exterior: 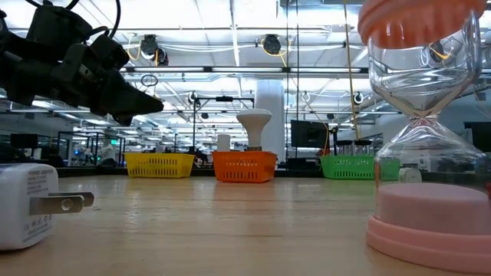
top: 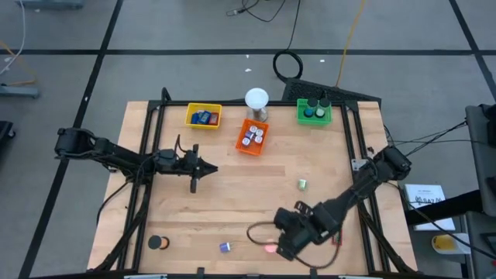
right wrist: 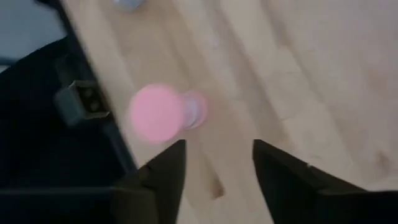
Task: Pick & Place Office items
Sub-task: Put the pink sandglass timer into the green bin
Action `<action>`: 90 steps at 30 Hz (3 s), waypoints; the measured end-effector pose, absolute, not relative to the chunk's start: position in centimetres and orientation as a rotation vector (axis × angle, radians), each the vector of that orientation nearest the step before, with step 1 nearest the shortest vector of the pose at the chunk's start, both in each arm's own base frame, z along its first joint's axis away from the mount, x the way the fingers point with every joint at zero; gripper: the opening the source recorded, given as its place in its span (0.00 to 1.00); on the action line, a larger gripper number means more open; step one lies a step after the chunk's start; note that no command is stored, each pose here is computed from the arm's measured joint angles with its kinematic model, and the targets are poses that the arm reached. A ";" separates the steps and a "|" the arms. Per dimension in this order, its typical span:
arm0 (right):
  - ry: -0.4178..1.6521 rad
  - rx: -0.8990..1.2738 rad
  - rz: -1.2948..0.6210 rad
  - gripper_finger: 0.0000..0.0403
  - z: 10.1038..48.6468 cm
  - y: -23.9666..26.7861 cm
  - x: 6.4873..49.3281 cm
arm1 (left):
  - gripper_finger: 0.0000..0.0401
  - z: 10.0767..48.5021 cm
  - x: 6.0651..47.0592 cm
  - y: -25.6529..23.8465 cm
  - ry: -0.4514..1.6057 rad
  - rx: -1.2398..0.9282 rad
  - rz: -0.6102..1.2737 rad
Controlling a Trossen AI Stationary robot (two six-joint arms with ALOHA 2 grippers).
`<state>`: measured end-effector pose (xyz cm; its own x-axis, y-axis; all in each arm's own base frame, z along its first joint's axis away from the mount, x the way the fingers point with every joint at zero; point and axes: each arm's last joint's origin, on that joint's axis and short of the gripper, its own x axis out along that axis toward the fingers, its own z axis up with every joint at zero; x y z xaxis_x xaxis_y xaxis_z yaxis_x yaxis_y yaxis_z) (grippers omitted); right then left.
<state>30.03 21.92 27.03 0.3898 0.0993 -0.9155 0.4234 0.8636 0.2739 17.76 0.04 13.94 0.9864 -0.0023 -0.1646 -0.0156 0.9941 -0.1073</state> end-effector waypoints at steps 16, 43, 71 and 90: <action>0.881 0.185 -0.061 0.81 26.4 25.1 30.0 | 0.08 14.0 17.8 0.0 0.165 -0.109 0.008; 0.831 0.095 0.073 0.82 19.7 24.8 29.7 | 0.08 14.0 17.8 0.1 0.165 -0.108 0.012; 0.622 0.031 -0.035 0.40 21.8 22.8 28.7 | 0.08 14.0 17.8 0.1 0.165 -0.108 0.013; 0.575 0.178 -0.792 0.40 22.0 4.0 20.7 | 0.08 13.9 17.8 0.1 0.168 -0.108 0.013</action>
<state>20.66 4.03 22.03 0.5595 -0.6203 -0.5497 0.7145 0.6971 -0.0593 17.77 0.05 13.93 0.9859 0.0034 -0.1671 -0.0214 0.9941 -0.1063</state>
